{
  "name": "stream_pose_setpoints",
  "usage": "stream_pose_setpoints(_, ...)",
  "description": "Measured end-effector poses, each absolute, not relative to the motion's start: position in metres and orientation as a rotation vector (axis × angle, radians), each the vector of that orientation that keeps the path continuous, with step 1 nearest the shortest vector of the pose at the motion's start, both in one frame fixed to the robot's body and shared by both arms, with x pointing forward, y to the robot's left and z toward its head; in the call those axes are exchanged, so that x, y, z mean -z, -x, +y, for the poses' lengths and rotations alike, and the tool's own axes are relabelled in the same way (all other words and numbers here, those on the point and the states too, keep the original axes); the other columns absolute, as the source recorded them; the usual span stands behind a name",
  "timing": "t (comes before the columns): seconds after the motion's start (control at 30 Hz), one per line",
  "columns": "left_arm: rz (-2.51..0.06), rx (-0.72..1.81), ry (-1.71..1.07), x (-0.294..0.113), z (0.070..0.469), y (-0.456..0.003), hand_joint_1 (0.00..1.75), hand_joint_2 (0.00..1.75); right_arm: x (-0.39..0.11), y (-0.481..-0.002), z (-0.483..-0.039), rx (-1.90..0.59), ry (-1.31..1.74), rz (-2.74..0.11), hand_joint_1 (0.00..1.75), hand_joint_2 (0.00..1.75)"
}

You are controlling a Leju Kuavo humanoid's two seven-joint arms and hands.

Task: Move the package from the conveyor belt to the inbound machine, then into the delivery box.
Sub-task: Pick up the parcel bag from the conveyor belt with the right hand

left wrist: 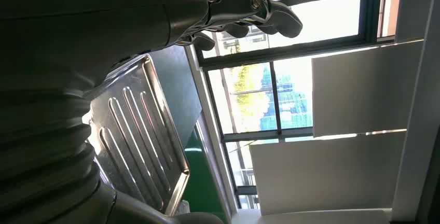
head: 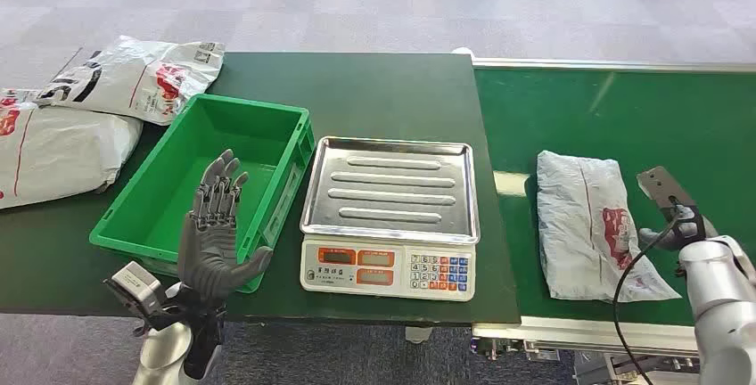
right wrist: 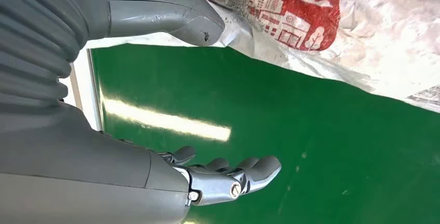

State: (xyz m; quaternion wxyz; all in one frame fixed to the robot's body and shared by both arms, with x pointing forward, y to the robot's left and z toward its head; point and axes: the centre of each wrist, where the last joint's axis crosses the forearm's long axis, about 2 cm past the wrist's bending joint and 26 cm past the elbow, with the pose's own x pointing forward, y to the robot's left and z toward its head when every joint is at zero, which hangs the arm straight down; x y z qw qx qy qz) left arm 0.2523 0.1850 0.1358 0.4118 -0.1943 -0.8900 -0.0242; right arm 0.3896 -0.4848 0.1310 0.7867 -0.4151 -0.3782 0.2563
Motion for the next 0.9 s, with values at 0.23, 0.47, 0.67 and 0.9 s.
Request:
stream_pose_setpoints(0.23, -2.238, 0.061, 0.489, -0.135, 0.185, -0.252, 0.0, 1.75, -0.13, -0.389, -0.485, -0.554, 0.892, -0.811, 0.0, 1.75)
stream_pose_setpoints(0.47, -2.24, 0.063, 0.493, -0.136, 0.185, -0.253, 0.0, 1.75, -0.126, -0.388, -0.483, -0.6, 0.837, -0.783, 0.0, 1.75)
stream_pose_setpoints(0.67, -2.247, 0.079, 0.518, -0.138, 0.183, -0.26, 0.0, 1.75, -0.108, -0.377, -0.475, -0.692, 0.696, -0.615, 0.0, 1.75)
stream_pose_setpoints(0.9, -2.231, 0.114, 0.561, -0.144, 0.177, -0.274, 0.0, 1.75, -0.096, -0.371, -0.467, -0.769, 0.483, -0.466, 0.0, 1.75)
